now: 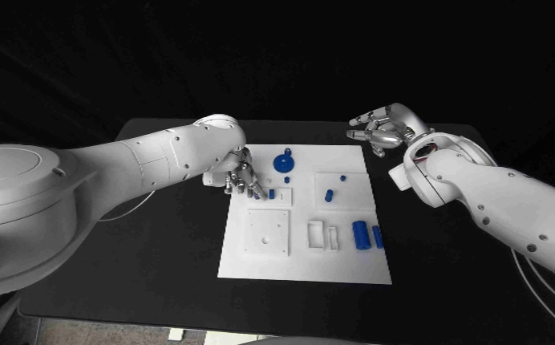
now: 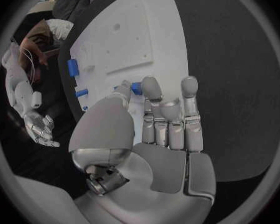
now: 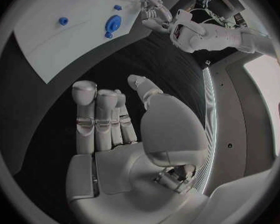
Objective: Assemble the parts on the task board
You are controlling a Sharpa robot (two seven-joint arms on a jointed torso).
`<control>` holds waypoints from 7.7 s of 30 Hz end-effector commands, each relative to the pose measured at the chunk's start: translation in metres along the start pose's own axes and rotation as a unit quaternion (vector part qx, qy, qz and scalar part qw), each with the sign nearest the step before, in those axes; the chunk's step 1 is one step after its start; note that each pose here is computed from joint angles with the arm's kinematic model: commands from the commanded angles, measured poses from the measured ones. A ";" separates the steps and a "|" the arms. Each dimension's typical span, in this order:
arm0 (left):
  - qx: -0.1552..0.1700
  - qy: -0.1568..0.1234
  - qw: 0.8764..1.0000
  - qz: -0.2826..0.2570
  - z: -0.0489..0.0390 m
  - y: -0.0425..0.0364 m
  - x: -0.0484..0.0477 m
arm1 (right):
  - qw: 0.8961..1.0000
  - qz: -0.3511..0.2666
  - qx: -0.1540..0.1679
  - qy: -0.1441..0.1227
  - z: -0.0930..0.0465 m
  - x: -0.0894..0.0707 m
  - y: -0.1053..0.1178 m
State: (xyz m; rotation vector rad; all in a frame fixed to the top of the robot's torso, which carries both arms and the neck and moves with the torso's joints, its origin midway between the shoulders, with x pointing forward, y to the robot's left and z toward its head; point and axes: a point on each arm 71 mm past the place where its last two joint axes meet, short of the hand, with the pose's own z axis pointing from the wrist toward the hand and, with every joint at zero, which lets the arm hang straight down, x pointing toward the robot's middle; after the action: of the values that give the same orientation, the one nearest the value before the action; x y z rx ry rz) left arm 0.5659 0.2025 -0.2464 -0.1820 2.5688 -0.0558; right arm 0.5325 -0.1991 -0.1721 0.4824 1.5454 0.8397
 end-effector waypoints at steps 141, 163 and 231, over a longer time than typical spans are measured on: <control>0.105 -0.206 0.969 -0.084 -0.0335 0.0225 0.0730 | 1.000 -0.004 0.013 -0.001 -0.010 -0.001 -0.017; 0.106 -0.203 0.970 -0.082 -0.0283 0.0162 0.0692 | 1.000 -0.003 0.012 0.001 -0.010 0.000 -0.017; 0.134 -0.177 0.968 -0.116 -0.0272 0.0114 0.0684 | 1.000 -0.005 0.014 0.004 -0.011 -0.001 -0.019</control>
State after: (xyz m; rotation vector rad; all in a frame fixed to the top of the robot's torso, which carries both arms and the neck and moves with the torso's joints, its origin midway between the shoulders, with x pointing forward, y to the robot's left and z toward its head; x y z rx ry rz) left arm 0.4940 0.2075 -0.2611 -0.3459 2.1504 -0.3617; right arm 0.5258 -0.2150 -0.1854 0.5030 1.5624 0.8081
